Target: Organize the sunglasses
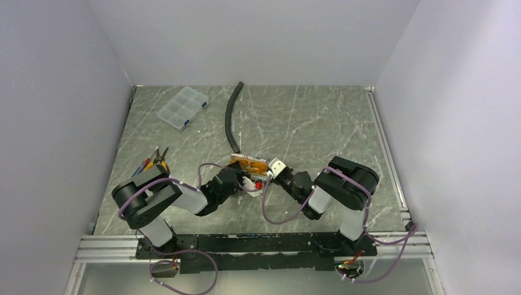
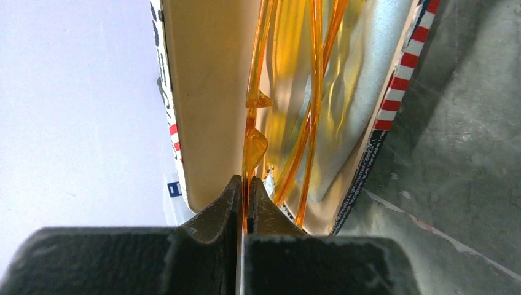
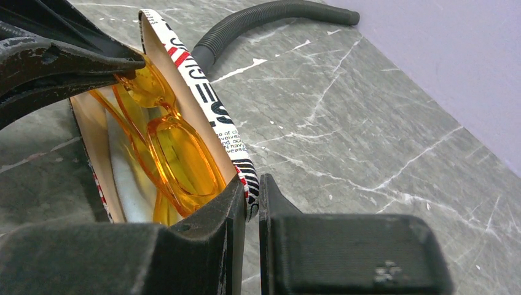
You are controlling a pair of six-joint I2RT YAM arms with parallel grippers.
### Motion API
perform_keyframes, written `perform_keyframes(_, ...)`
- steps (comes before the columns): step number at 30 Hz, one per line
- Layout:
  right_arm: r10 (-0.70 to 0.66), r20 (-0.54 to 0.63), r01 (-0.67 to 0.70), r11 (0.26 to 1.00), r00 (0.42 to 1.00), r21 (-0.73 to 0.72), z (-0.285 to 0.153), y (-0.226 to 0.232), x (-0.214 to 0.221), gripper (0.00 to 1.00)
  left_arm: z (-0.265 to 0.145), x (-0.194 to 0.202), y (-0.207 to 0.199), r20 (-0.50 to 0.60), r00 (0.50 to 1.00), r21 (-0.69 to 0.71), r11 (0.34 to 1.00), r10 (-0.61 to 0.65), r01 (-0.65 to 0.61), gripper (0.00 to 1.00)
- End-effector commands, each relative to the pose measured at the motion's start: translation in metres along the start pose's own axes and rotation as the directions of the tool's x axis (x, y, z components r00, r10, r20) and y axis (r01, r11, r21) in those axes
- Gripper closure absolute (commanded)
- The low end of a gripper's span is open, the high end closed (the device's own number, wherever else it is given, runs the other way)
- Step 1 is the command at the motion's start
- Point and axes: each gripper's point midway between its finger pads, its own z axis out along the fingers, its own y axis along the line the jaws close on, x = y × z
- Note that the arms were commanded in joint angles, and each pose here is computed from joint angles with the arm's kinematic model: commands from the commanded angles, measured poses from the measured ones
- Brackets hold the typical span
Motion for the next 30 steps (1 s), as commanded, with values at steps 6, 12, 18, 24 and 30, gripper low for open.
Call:
perform_keyframes(6, 0.009, 0.186, -0.019, 0.999, 0.983, 0.049, 0.003, -0.013, -0.047, 1.0, 0.0, -0.009, -0.012, 0.037, 0.998, -0.014, 0.999, 0.049, -0.048, 0.97)
perform_keyframes(12, 0.009, 0.186, -0.018, 0.999, 0.983, 0.048, 0.004, -0.013, -0.047, 1.0, -0.002, -0.009, -0.028, 0.048, 0.997, 0.028, 0.997, 0.065, -0.067, 0.85)
perform_keyframes(18, 0.009, 0.184, -0.018, 0.999, 0.983, 0.049, 0.003, -0.013, -0.047, 1.0, -0.009, -0.016, -0.017, 0.052, 0.999, 0.044, 0.999, 0.002, -0.004, 0.61)
perform_keyframes(24, 0.007, 0.184, -0.016, 0.999, 0.983, 0.051, 0.003, -0.014, -0.047, 1.0, -0.019, -0.021, -0.015, 0.058, 0.997, 0.108, 0.993, -0.06, 0.053, 0.49)
perform_keyframes(30, 0.008, 0.184, -0.017, 0.999, 0.983, 0.048, 0.002, -0.013, -0.047, 1.0, -0.023, -0.02, -0.013, 0.051, 0.997, 0.116, 0.992, -0.057, 0.051, 0.46)
